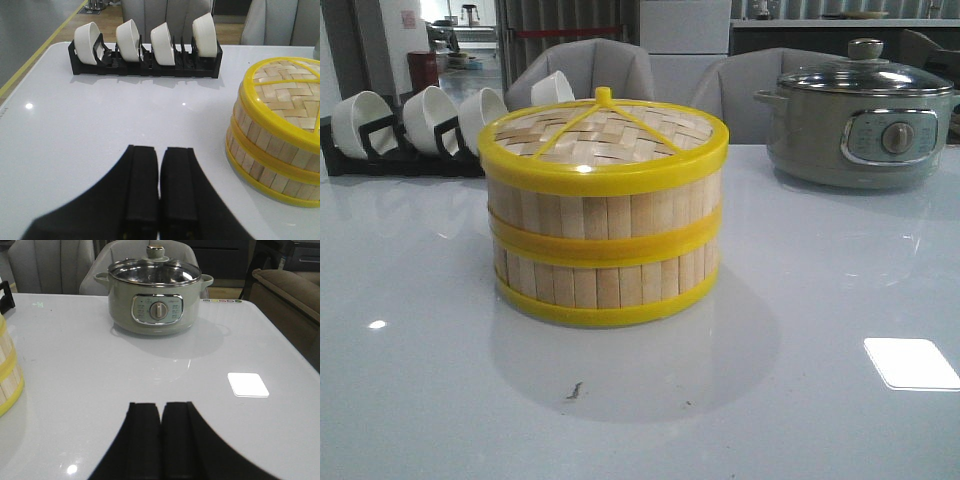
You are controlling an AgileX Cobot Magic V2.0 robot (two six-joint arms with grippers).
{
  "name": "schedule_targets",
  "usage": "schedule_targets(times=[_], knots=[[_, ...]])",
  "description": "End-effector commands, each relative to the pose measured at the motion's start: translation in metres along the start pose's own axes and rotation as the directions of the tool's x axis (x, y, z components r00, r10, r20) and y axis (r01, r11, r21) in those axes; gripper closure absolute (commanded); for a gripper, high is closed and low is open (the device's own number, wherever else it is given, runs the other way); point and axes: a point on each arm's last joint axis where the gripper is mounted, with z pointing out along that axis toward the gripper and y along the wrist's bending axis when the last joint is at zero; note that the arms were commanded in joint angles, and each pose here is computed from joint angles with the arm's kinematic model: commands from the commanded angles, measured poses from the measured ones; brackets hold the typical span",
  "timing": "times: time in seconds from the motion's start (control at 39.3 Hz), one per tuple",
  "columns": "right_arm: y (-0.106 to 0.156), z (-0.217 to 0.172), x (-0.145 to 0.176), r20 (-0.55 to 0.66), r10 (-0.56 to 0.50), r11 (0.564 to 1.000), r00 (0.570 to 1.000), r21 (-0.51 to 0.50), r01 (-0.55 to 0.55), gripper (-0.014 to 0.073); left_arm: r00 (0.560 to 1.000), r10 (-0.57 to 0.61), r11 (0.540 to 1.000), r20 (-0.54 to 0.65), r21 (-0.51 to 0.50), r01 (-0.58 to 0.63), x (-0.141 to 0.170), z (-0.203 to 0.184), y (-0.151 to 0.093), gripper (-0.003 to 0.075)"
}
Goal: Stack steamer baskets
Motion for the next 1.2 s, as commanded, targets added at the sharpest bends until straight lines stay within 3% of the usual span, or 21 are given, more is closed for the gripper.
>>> schedule_targets(times=[0.0, 0.92, 1.02, 1.17], knots=[[-0.0002, -0.0015, -0.0151, 0.083, -0.003, 1.0, 0.997, 0.006, 0.003, 0.0554, 0.994, 0.0, 1.0, 0.112, -0.004, 0.001, -0.017, -0.0034, -0.0001, 0.0623], [-0.0002, -0.0015, -0.0149, 0.081, -0.003, 1.0, 0.997, 0.006, 0.003, 0.0554, 0.994, 0.0, 1.0, 0.112, -0.004, 0.001, -0.017, -0.0034, -0.0001, 0.0623], [-0.0002, -0.0015, -0.0149, 0.081, -0.003, 1.0, 0.997, 0.006, 0.003, 0.0554, 0.989, 0.08, 0.997, 0.128, -0.035, -0.076, -0.0186, -0.0037, 0.0018, 0.0623], [-0.0002, -0.0015, -0.0149, 0.081, -0.003, 1.0, 0.997, 0.006, 0.003, 0.0554, 0.984, 0.079, 0.997, 0.161, -0.036, -0.074, -0.0152, -0.0093, 0.0018, 0.0623]])
